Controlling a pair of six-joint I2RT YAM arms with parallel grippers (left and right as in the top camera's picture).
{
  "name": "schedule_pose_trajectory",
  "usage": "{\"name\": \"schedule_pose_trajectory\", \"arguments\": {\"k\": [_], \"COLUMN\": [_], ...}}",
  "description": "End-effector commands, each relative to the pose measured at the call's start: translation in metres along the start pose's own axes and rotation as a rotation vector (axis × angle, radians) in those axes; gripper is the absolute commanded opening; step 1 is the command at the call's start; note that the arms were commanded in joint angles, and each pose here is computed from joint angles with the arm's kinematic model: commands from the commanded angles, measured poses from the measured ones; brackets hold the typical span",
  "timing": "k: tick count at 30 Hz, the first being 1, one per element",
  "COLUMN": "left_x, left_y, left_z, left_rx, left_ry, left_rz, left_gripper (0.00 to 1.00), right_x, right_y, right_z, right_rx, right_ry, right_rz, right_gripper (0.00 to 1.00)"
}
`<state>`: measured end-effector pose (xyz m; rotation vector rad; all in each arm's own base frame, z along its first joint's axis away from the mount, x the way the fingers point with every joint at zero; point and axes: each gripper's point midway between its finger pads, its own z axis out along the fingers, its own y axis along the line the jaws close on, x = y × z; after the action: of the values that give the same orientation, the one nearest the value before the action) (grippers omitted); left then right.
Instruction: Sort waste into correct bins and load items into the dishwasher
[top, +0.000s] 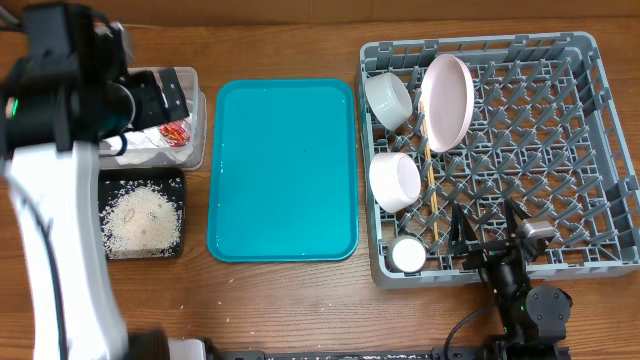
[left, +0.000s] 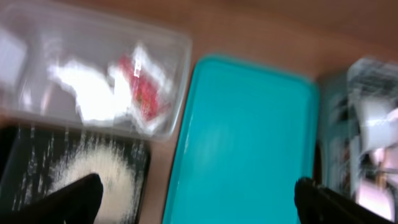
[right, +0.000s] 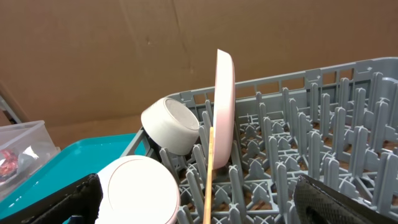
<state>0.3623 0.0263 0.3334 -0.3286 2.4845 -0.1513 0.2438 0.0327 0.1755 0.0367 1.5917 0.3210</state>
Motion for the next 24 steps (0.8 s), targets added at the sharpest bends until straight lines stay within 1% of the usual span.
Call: {"name": "schedule_pose_trajectory", "arguments": {"k": [1, 3, 5, 9, 14, 19, 24], "left_x": [-0.003, 0.0, 0.009, 0.037, 0.084, 0.12, 0.148], "left_y": [-0.038, -0.055, -0.06, -0.054, -0.04, -0.024, -0.004], "left_z": [-0.037, -0.046, -0.05, -0.04, -0.013, 0.012, 0.033], "left_rx": [0.157, 0.231, 0.264, 0.283, 0.283, 0.258, 0.196], "left_ry": [-0.221, -0.342, -0.452, -0.578, -0.704, -0.836, -0.884], "left_rz": [0.188, 0.304, 0.359, 0.378, 0.393, 0.394, 0.367], "left_gripper": [1.0, 1.0, 1.0, 1.0, 1.0, 1.0, 1.0], "right_x": [0.001, 0.001, 0.001, 0.001, 0.001, 0.001, 0.001], "right_y": [0.0, 0.0, 0.0, 0.0, 0.0, 0.0, 0.0], "right_z": [0.0, 0.0, 0.0, 0.0, 0.0, 0.0, 0.0], "right_rx": [-0.003, -0.002, -0.003, -0.003, -0.003, -0.003, -0.003], "right_ry": [-0.007, -0.007, -0.007, -0.007, -0.007, -0.007, -0.007], "right_rz": [-0.002, -0.002, -0.002, -0.002, -0.002, -0.002, -0.002], "right_gripper": [1.0, 1.0, 1.0, 1.0, 1.0, 1.0, 1.0]}}
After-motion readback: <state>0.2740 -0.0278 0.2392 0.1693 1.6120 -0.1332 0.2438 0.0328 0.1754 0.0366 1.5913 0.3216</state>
